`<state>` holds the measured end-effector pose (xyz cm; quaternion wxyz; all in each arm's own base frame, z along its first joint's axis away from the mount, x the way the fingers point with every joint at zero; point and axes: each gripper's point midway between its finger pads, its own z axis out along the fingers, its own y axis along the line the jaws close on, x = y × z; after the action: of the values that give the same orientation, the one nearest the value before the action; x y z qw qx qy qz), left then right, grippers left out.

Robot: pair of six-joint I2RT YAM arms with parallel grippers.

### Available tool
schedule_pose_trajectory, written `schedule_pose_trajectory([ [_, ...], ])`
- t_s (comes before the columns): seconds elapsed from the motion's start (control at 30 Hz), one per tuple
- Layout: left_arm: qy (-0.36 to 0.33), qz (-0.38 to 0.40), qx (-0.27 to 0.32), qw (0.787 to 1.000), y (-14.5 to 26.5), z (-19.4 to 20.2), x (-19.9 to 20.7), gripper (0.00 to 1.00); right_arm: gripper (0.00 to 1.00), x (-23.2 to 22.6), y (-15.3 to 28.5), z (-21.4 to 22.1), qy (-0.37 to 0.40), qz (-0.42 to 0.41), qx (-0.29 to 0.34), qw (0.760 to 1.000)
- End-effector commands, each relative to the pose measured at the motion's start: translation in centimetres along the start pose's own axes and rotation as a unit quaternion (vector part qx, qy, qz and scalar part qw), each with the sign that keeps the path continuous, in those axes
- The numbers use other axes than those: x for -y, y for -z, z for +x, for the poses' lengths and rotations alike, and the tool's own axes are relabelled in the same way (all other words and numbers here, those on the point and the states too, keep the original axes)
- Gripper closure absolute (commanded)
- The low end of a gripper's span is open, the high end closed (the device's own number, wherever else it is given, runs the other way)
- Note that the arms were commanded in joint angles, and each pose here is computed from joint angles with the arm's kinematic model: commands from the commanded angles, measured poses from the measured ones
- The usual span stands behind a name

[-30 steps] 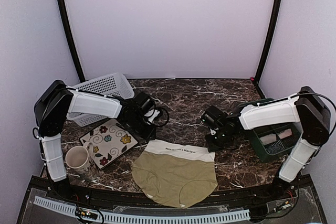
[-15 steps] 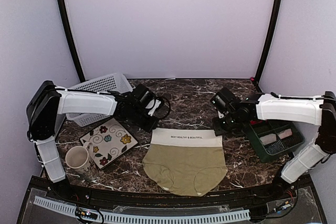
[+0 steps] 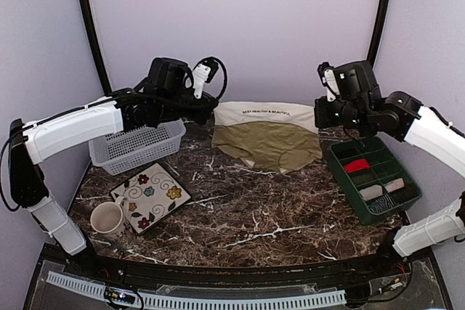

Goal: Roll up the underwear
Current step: Place the underwear at the center of the board.

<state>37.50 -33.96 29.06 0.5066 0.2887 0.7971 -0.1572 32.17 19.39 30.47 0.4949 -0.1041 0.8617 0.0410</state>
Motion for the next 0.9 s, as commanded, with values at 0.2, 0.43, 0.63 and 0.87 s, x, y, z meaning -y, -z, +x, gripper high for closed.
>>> schedule_pose_trajectory([
  [0.2,-0.021,0.069,0.121,0.990,11.1,-4.4,2.4,1.00,1.00,-5.3,8.2,-2.1,-0.017,-0.170,0.097,0.980],
  [0.43,0.002,0.045,0.111,0.993,14.1,-3.2,1.4,1.00,1.00,-9.2,10.5,0.7,-0.092,-0.223,0.042,0.970],
  [0.63,0.012,-0.036,0.041,0.998,7.4,-0.4,-1.8,1.00,1.00,-4.7,5.0,5.0,-0.145,-0.054,-0.020,0.988],
  [0.87,-0.021,-0.010,-0.002,1.000,-6.6,0.4,-1.9,0.99,0.68,0.4,-3.1,13.5,-0.200,0.079,-0.131,0.968],
])
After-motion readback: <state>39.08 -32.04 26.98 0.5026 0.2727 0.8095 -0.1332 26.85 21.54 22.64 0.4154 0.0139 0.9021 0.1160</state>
